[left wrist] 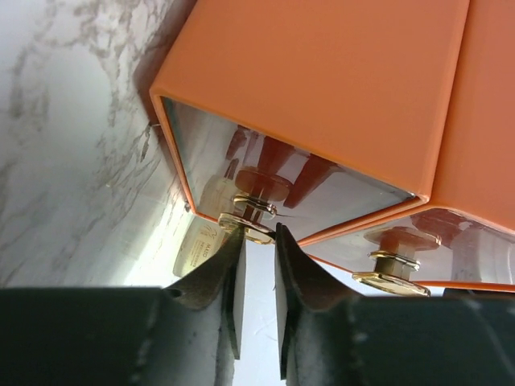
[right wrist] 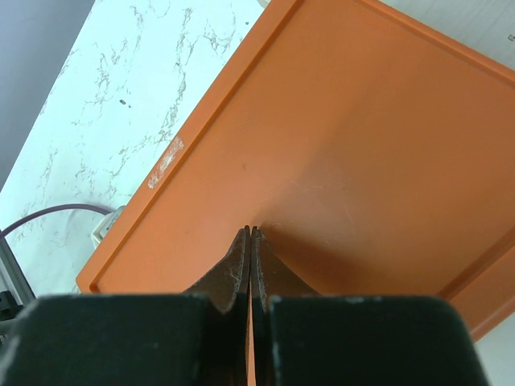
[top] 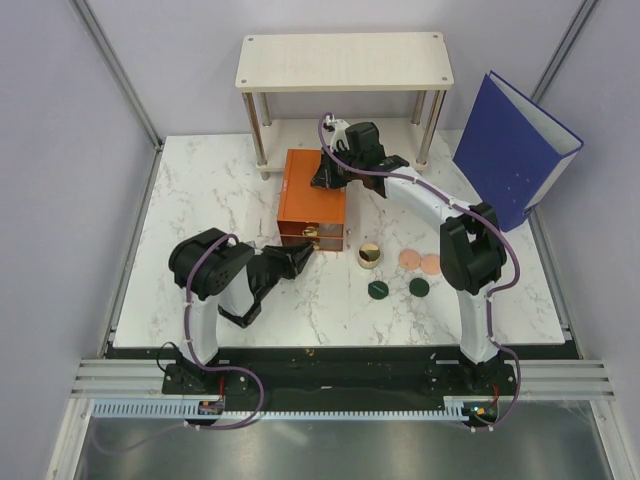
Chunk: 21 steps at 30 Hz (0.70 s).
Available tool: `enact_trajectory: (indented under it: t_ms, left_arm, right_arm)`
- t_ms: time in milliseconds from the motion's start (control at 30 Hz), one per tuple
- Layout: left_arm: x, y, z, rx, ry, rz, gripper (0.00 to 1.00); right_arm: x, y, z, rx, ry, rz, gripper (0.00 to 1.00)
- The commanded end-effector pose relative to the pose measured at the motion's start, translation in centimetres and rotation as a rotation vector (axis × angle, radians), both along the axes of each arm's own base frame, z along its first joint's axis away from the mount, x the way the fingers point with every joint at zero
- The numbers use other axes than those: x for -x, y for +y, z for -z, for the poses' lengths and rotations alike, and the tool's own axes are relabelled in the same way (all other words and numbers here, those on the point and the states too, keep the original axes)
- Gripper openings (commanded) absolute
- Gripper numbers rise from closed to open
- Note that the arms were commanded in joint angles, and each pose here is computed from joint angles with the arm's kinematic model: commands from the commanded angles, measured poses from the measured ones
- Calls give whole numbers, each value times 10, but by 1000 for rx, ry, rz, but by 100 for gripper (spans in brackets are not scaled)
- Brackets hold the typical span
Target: Organize the makeup
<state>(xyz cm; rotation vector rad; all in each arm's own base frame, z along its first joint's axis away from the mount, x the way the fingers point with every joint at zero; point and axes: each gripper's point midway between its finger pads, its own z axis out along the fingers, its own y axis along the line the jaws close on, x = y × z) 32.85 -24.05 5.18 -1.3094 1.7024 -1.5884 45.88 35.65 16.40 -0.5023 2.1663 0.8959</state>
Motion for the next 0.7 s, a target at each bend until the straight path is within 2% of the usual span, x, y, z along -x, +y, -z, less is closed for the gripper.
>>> enact_trajectory:
  t_ms: [0, 167, 333, 367, 467, 500, 667]
  left_arm:
    - [21, 14, 74, -145, 227, -1, 20]
    - [28, 10, 72, -154, 237, 43, 13]
    - [33, 5, 66, -189, 247, 91, 10]
    - [39, 5, 73, -214, 281, 113, 9]
    - [40, -1, 65, -235, 268, 161, 8]
    - [45, 0, 73, -262, 312, 174, 8]
    - [51, 1, 72, -343, 353, 217, 2]
  right_arm:
    - [47, -16, 72, 147, 227, -45, 0]
    - [49, -17, 74, 147, 232, -50, 0]
    - [50, -16, 74, 142, 234, -58, 0]
    - [50, -16, 74, 142, 236, -59, 0]
    - [51, -15, 76, 140, 242, -63, 0]
    - [50, -16, 74, 138, 238, -62, 0]
    - [49, -16, 73, 139, 232, -65, 0]
